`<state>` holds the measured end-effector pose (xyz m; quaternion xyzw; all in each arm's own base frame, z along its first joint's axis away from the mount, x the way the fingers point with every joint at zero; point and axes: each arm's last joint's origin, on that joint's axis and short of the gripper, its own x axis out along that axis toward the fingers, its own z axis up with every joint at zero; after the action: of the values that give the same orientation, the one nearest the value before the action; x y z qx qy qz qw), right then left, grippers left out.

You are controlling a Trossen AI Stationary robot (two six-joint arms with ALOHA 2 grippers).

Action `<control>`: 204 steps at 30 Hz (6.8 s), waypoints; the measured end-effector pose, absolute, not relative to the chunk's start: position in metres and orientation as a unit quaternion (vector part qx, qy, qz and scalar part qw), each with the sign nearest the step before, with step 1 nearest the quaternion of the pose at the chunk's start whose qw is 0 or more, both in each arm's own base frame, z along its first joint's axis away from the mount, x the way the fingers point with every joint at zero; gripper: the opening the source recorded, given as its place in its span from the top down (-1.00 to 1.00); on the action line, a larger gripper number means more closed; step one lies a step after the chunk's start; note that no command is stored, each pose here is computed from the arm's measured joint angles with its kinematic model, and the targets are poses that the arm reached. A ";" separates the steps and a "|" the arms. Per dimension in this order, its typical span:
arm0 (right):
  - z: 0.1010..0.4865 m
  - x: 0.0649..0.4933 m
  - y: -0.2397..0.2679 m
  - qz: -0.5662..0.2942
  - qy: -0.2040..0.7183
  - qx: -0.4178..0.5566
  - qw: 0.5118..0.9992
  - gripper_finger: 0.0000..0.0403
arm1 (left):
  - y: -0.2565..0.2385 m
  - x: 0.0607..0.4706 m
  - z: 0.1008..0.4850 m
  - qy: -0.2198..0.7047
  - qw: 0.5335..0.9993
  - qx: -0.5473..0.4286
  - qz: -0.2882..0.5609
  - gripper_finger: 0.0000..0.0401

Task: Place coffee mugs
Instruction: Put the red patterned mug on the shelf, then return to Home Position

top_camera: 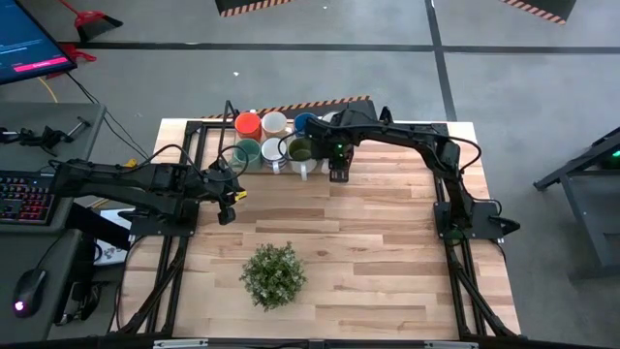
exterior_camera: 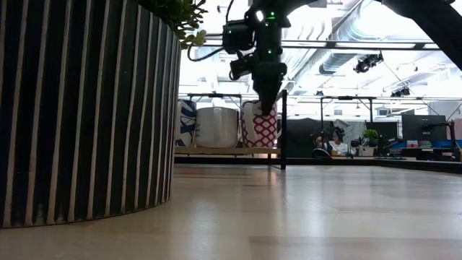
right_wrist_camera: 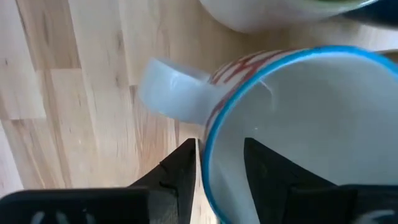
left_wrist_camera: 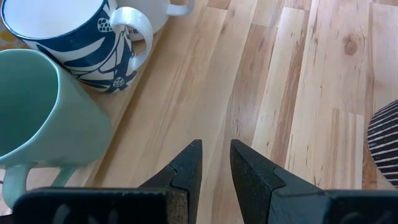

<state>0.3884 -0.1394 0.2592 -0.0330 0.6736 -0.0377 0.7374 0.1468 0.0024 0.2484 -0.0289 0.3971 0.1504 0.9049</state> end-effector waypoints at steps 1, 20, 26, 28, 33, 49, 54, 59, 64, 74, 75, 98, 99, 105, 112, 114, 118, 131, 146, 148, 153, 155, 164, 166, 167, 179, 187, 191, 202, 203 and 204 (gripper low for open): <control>0.262 0.389 -0.140 -0.039 0.672 -0.034 0.739 0.43 | 0.002 0.147 0.248 0.397 0.905 -0.029 0.150 0.63; 0.335 0.384 -0.136 -0.087 0.620 0.006 0.780 0.43 | 0.002 0.147 0.248 0.397 0.905 -0.028 0.150 0.63; 0.371 0.372 -0.123 -0.127 0.581 0.114 0.796 0.43 | 0.002 0.147 0.248 0.398 0.905 -0.028 0.150 0.63; 0.378 0.366 -0.113 -0.111 0.576 0.153 0.795 0.43 | 0.002 0.147 0.248 0.399 0.904 -0.028 0.149 0.63; 0.396 0.350 -0.081 -0.088 0.567 0.149 0.805 0.43 | 0.001 0.143 0.252 0.394 0.909 -0.036 0.131 0.63; 0.337 0.259 0.038 -0.343 0.455 0.033 0.821 0.43 | 0.004 0.065 0.283 0.213 0.941 -0.219 0.145 0.63; 0.298 0.254 0.059 -0.241 0.342 0.067 0.906 0.43 | 0.005 0.055 0.286 0.181 0.951 -0.206 0.142 0.63; 0.273 0.257 0.070 -0.080 0.236 0.090 0.964 0.43 | 0.005 0.054 0.287 0.177 0.953 -0.203 0.142 0.63; 0.246 0.256 0.070 0.036 0.164 0.049 0.985 0.43 | 0.005 0.054 0.287 0.177 0.953 -0.203 0.142 0.63; 0.200 0.227 0.050 0.056 0.140 0.056 0.987 0.43 | 0.005 0.054 0.287 0.177 0.953 -0.203 0.142 0.63; 0.202 0.220 0.048 0.056 0.127 0.048 0.989 0.43 | 0.005 0.054 0.287 0.177 0.953 -0.202 0.141 0.63; 0.161 0.129 0.023 0.038 0.078 0.010 0.996 0.43 | 0.005 0.055 0.286 0.178 0.953 -0.202 0.142 0.63; 0.160 0.127 0.023 0.038 0.086 0.008 0.996 0.43 | 0.005 0.055 0.286 0.178 0.953 -0.202 0.142 0.63; 0.155 0.119 0.020 0.016 0.116 0.001 0.993 0.43 | 0.005 0.055 0.286 0.178 0.953 -0.203 0.142 0.63; 0.152 0.110 0.014 -0.041 0.087 0.003 0.995 0.43 | 0.005 0.055 0.286 0.178 0.953 -0.203 0.142 0.63; 0.155 0.108 0.013 -0.037 0.068 0.011 0.997 0.43 | 0.005 0.055 0.286 0.178 0.953 -0.202 0.142 0.63; 0.162 0.104 0.010 -0.034 0.032 0.037 0.998 0.43 | 0.005 0.055 0.286 0.178 0.953 -0.202 0.142 0.63; 0.164 0.100 0.010 0.068 0.013 0.001 0.998 0.43 | 0.005 0.055 0.286 0.178 0.953 -0.203 0.142 0.63; 0.164 0.100 0.008 0.060 0.014 0.000 0.998 0.43 | 0.005 0.055 0.286 0.178 0.953 -0.202 0.142 0.63; 0.164 0.100 0.008 0.060 0.014 0.000 0.998 0.43 | 0.005 0.055 0.286 0.178 0.953 -0.202 0.142 0.63; 0.164 0.100 0.008 0.060 0.014 0.000 0.998 0.43 | 0.005 0.055 0.286 0.178 0.953 -0.202 0.142 0.63; 0.164 0.100 0.008 0.060 0.014 0.000 0.998 0.43 | 0.005 0.055 0.286 0.178 0.953 -0.203 0.142 0.63; 0.164 0.100 0.008 0.060 0.014 0.000 0.998 0.43 | 0.005 0.055 0.286 0.177 0.952 -0.204 0.142 0.63; 0.164 0.100 0.008 0.060 0.014 0.000 0.998 0.43 | 0.005 0.055 0.288 0.160 0.956 -0.198 0.144 0.63; 0.164 0.100 0.008 0.060 0.014 0.000 0.998 0.43 | 0.005 0.055 0.289 0.139 0.959 -0.197 0.148 0.63; 0.164 0.101 0.008 0.060 0.014 0.000 0.998 0.43 | 0.003 0.082 0.223 -0.096 0.984 -0.099 0.116 0.63; 0.164 0.101 0.008 0.060 0.015 0.000 0.998 0.43 | -0.004 0.095 0.184 -0.091 0.993 -0.072 0.019 0.63; 0.164 0.101 0.008 0.060 0.015 0.000 0.998 0.43 | -0.005 0.096 0.181 -0.072 0.995 -0.063 -0.015 0.63; 0.164 0.101 0.008 0.059 0.015 0.000 0.998 0.43 | -0.003 0.098 0.168 -0.003 0.998 -0.060 -0.006 0.63; 0.164 0.101 0.008 0.059 0.015 0.000 0.998 0.43 | -0.003 0.098 0.168 -0.003 0.998 -0.060 -0.006 0.63; 0.164 0.100 0.008 0.059 0.014 0.000 0.998 0.43 | -0.003 0.098 0.168 -0.003 0.998 -0.060 -0.006 0.63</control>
<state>0.1005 0.0080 0.1638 -0.0001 0.0144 0.0595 0.9981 0.0980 -0.0035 0.1679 -0.0595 -0.0030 -0.0059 0.9982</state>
